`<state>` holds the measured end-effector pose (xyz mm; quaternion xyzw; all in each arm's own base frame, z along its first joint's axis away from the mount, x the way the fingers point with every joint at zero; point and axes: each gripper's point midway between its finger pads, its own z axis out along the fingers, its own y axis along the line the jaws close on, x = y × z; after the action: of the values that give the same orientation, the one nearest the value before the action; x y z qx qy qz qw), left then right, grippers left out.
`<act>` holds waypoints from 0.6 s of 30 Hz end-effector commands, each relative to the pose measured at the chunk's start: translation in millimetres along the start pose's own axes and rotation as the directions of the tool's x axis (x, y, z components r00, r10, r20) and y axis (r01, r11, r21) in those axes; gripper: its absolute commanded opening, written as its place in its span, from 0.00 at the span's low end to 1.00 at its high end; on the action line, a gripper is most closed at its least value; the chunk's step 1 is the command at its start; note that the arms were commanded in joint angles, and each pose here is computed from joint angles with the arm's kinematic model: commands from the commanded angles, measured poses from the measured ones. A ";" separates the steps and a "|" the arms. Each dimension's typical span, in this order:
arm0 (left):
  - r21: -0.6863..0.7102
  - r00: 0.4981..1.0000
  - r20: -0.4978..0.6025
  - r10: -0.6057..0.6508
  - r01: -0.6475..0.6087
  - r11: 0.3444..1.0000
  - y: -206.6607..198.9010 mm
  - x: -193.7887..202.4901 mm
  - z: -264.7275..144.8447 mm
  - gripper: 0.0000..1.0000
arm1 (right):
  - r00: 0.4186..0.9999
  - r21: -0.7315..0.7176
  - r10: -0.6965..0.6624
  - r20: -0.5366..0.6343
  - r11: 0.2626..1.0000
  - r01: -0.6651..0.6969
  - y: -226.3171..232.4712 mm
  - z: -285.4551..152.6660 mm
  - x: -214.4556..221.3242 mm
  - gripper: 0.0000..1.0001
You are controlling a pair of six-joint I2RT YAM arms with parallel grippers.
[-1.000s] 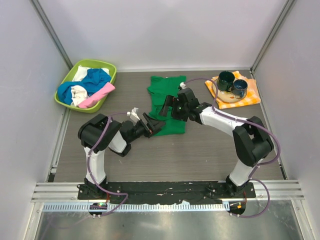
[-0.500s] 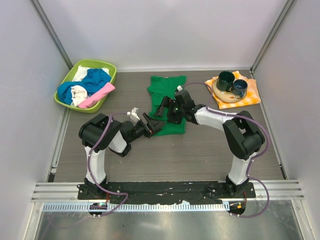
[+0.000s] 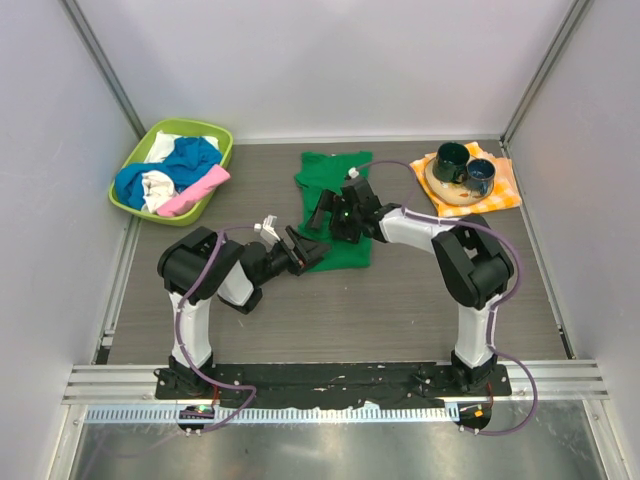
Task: Fold and stack the t-shirts
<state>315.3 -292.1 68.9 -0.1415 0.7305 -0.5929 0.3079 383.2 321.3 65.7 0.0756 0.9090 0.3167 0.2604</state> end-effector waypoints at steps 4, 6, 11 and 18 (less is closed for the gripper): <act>-0.027 1.000 -0.018 0.021 -0.021 0.999 16.3 6.0 -5.9 0.93 | 0.986 0.044 -0.079 0.144 0.996 0.073 9.6 16.4 -54.1 1.00; -0.027 1.000 -0.019 0.024 -0.024 0.999 16.4 6.5 -6.3 0.93 | 0.980 0.055 -0.088 0.180 0.995 0.080 13.5 19.4 -71.4 0.99; -0.030 0.999 -0.031 0.023 -0.024 0.999 19.0 9.1 -6.8 0.92 | 0.957 0.087 -0.126 0.261 0.990 0.107 17.1 36.6 -112.3 1.00; -0.025 0.999 -0.034 0.027 -0.028 0.999 16.4 8.7 -7.5 0.92 | 0.885 0.115 -0.220 0.411 0.975 0.189 44.5 9.7 -166.1 1.00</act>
<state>313.9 -291.9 68.8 -0.1352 0.7294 -0.5973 0.3050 505.6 320.1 85.0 0.0721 0.8867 0.2452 0.3853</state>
